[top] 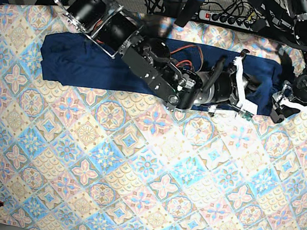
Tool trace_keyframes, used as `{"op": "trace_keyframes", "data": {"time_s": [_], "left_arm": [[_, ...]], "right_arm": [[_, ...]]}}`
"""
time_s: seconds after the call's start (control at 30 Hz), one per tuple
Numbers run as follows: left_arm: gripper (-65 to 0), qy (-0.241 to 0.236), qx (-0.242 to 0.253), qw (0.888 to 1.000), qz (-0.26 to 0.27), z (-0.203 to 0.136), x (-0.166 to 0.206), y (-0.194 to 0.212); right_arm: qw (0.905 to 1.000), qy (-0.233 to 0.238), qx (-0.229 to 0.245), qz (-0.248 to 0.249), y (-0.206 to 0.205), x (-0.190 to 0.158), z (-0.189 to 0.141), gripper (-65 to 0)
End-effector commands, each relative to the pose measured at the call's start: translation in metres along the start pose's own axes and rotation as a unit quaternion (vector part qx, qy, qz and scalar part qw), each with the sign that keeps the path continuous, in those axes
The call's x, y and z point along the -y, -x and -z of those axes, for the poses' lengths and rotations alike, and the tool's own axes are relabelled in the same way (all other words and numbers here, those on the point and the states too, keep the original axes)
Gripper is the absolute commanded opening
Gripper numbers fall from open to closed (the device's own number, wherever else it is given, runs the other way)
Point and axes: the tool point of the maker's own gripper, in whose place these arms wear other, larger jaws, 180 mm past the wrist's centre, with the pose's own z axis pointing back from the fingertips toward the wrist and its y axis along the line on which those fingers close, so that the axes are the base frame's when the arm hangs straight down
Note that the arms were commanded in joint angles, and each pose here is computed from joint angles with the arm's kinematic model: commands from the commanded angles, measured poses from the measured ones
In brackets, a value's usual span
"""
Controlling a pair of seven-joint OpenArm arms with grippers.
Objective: Fold the T-shirt properly
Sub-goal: 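Lay the sleeve across the shirt body toward the left gripper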
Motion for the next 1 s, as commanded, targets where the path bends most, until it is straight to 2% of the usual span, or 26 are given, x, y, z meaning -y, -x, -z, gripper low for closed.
{"op": "trace_keyframes", "data": {"time_s": [0.0, 0.07, 0.17, 0.3, 0.37, 0.5, 0.63, 0.73, 0.87, 0.97], "left_arm": [[-23.9, 0.007, 0.021, 1.0, 0.009, -0.003, 0.004, -0.014], [-23.9, 0.007, 0.02, 1.0, 0.01, -0.003, 0.004, -0.014], [-23.9, 0.009, 0.02, 1.0, 0.01, -0.003, 0.005, -0.014], [-23.5, 0.017, 0.013, 1.0, 0.016, 0.001, 0.012, -0.01], [-23.5, 0.021, 0.009, 1.0, 0.021, 0.002, 0.016, -0.009], [-23.5, 0.027, 0.007, 0.999, 0.024, 0.004, 0.02, -0.008], [-23.7, 0.041, 0.003, 0.999, 0.032, 0.009, 0.033, -0.007], [-23.9, 0.034, 0.001, 0.999, 0.04, 0.01, 0.031, -0.006], [-23.9, 0.025, 0.002, 0.998, 0.051, 0.01, 0.028, -0.008], [-23.9, 0.0, 0.018, 0.998, 0.055, 0.001, 0.007, -0.026]], "right_arm": [[0.9995, 0.011, 0.031, -0.003, -0.022, 0.011, -0.009, -63.4], [0.9987, 0.027, 0.04, 0.018, -0.024, 0.027, -0.016, -59.0], [0.9954, 0.064, 0.055, 0.046, -0.021, 0.06, -0.037, -49.3], [0.9858, 0.11, 0.083, 0.096, -0.009, 0.098, -0.069, -41.2], [0.9761, 0.141, 0.102, 0.13, 0.0, 0.122, -0.091, -40.8], [0.959, 0.181, 0.117, 0.184, 0.03, 0.148, -0.119, -40.8], [0.9414, 0.226, 0.116, 0.221, 0.067, 0.171, -0.154, -40.8], [0.9295, 0.253, 0.112, 0.244, 0.092, 0.181, -0.174, -40.8], [0.9245, 0.265, 0.095, 0.257, 0.116, 0.181, -0.183, -40.8], [0.9273, 0.264, 0.093, 0.248, 0.117, 0.174, -0.184, -40.8]]}}
